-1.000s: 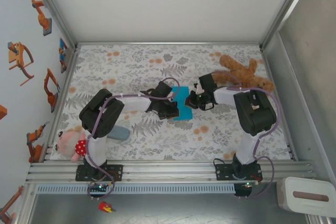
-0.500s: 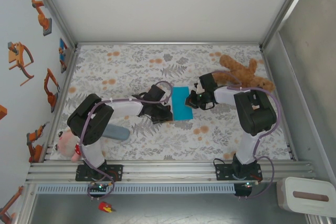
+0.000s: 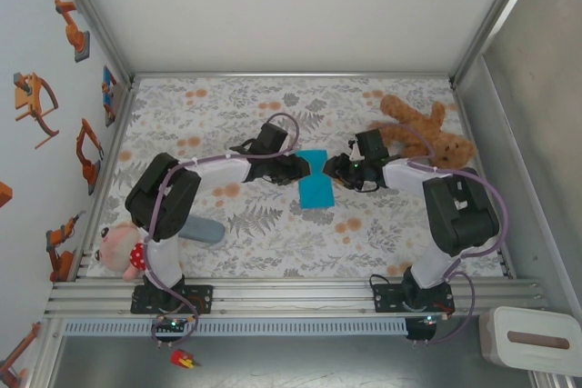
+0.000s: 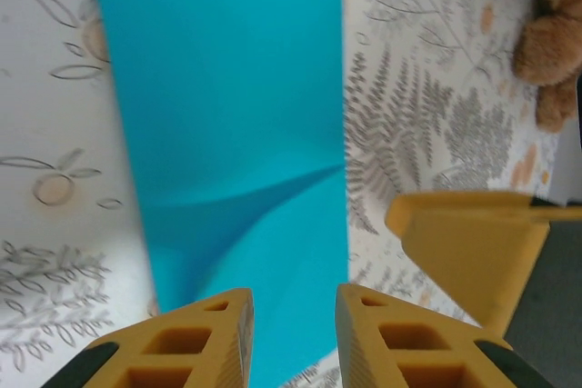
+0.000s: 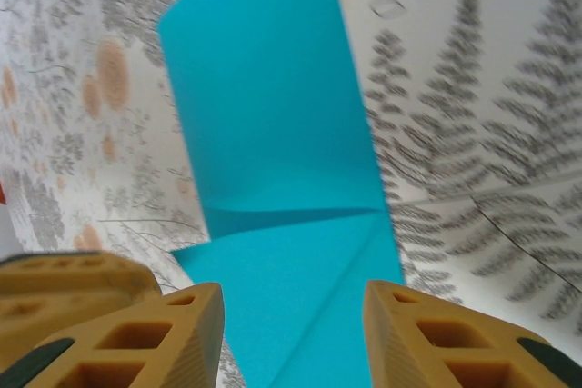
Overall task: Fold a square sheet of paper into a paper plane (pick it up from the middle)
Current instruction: Turn over the paper at the center of the table.
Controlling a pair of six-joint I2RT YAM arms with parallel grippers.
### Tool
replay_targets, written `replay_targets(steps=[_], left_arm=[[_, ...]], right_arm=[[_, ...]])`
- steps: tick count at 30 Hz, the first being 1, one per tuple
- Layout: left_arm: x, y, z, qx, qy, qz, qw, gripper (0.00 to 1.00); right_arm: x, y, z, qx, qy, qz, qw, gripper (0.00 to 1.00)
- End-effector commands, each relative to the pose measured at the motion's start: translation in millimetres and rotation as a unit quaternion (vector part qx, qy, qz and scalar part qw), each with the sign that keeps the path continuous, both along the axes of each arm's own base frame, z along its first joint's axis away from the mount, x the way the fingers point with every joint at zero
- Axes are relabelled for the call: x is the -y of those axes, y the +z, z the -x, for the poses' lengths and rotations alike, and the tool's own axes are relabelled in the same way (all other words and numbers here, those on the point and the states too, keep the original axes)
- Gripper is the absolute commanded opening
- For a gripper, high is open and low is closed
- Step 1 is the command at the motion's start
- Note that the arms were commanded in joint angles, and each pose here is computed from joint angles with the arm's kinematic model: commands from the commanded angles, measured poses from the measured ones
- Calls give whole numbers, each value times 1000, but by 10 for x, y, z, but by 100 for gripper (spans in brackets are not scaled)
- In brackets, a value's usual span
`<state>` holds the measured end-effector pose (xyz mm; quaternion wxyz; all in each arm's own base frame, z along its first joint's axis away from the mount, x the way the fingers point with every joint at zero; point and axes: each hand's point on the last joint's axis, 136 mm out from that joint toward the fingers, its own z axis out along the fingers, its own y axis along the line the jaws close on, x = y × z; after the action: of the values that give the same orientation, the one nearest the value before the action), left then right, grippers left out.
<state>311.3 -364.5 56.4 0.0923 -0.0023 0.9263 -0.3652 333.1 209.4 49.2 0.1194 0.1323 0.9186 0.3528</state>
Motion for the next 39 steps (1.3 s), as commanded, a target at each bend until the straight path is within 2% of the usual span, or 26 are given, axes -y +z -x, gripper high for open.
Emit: replay_targets(steps=[1,8,19,28,39], left_arm=[[70,-29,-134,-6,18,15,1000,29],[104,-192,-200,-28,36,18,999,29],[-176,-567,-103,-80,91,-48,991,28],[-201,-649,-59,-96,101,-47,989,25],[-179,-658,-51,-99,98,-43,989,24]], right_arm=[[-1,18,-39,0,-24,-19,1000,41],[-59,-105,-4,-21,-24,-38,999,37],[-48,-281,45,-48,-22,-27,998,33],[-121,-248,-14,-38,-12,-45,998,26],[-133,-299,-31,-48,-6,-36,998,24]])
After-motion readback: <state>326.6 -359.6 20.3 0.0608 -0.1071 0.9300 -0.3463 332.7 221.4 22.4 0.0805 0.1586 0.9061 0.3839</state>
